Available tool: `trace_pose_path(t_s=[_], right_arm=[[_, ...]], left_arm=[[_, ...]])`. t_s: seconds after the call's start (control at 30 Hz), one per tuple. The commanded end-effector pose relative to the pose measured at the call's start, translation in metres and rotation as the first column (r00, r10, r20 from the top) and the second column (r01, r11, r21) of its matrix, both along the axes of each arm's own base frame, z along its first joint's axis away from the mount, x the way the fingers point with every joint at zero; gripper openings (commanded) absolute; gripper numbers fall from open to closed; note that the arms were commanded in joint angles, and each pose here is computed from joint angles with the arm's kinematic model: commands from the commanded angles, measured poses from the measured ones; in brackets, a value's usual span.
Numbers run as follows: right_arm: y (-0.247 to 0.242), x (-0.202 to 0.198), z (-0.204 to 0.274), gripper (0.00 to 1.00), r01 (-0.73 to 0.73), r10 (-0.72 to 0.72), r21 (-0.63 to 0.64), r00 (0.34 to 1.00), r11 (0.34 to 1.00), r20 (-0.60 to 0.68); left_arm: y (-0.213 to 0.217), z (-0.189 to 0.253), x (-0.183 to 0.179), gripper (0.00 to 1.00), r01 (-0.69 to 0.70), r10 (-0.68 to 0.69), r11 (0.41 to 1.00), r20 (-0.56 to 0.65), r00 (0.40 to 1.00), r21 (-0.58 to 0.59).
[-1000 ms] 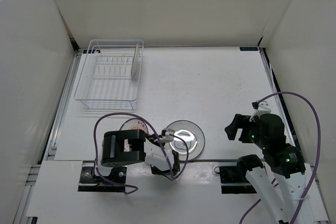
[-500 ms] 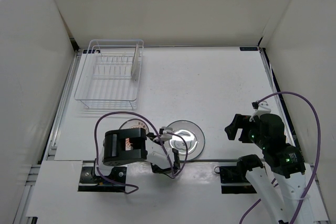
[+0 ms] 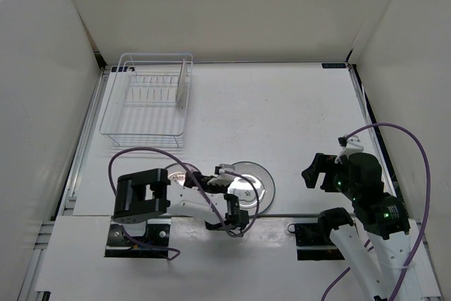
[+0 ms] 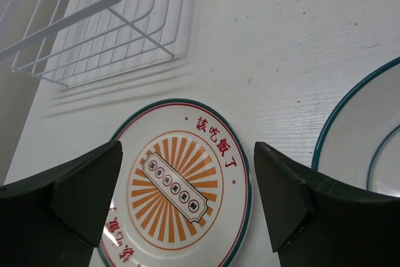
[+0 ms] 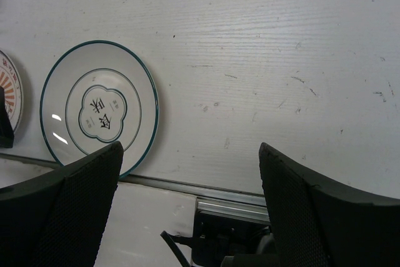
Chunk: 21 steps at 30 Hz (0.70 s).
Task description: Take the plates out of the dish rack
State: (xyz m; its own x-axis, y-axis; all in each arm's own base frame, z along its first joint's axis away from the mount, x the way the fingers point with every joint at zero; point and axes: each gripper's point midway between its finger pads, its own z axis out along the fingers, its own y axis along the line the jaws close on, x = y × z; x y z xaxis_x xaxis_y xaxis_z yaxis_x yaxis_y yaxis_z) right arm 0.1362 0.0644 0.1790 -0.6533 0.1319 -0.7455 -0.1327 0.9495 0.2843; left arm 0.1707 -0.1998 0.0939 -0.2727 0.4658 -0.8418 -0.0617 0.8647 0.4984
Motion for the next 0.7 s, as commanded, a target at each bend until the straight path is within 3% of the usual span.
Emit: trace_pose_path(t_s=[0.0, 0.23, 0.4, 0.47, 0.5, 0.53, 0.57, 0.6, 0.67], right_arm=[[0.003, 0.003, 0.005, 0.9, -0.011, 0.011, 0.011, 1.0, 1.0, 0.029], [0.003, 0.003, 0.006, 0.9, -0.012, 0.012, 0.013, 0.999, 1.0, 0.043], [0.003, 0.003, 0.005, 0.9, -0.016, 0.016, 0.013, 0.999, 1.0, 0.039], [0.003, 0.003, 0.005, 0.9, -0.013, 0.013, 0.014, 0.999, 1.0, 0.038], [0.003, 0.002, 0.005, 0.9, -0.013, 0.013, 0.013, 0.999, 1.0, 0.038], [0.003, 0.002, 0.005, 0.9, -0.015, 0.014, 0.014, 0.999, 1.0, 0.039], [0.003, 0.003, 0.005, 0.9, -0.012, 0.011, 0.013, 0.999, 1.0, 0.039], [0.003, 0.002, 0.005, 0.9, -0.015, 0.014, 0.013, 0.999, 1.0, 0.038], [0.002, 0.003, 0.004, 0.9, -0.011, 0.01, 0.011, 0.999, 1.0, 0.035]], left_arm=[[0.042, 0.078, -0.003, 0.98, 0.054, -0.049, 0.917, -0.023, 0.999, 0.395], [0.05, 0.144, -0.01, 1.0, 0.162, -0.166, 0.969, 0.005, 0.986, 0.187], [0.071, 0.192, -0.011, 1.0, 0.257, -0.263, 0.961, 0.048, 0.964, 0.098], [0.067, 0.206, -0.011, 1.0, 0.296, -0.295, 0.955, 0.069, 0.953, -0.004], [0.064, 0.218, -0.011, 1.0, 0.375, -0.379, 0.921, 0.021, 0.925, 0.107], [0.046, 0.215, -0.014, 1.0, 0.438, -0.434, 0.898, 0.064, 0.898, -0.05], [0.006, 0.223, -0.027, 1.0, 0.601, -0.597, 0.775, 0.084, 0.798, -0.195], [0.008, 0.234, -0.043, 1.0, 0.76, -0.757, 0.615, 0.115, 0.643, -0.21], [-0.003, 0.252, -0.051, 1.0, 0.812, -0.787, 0.512, 0.225, 0.574, -0.28]])
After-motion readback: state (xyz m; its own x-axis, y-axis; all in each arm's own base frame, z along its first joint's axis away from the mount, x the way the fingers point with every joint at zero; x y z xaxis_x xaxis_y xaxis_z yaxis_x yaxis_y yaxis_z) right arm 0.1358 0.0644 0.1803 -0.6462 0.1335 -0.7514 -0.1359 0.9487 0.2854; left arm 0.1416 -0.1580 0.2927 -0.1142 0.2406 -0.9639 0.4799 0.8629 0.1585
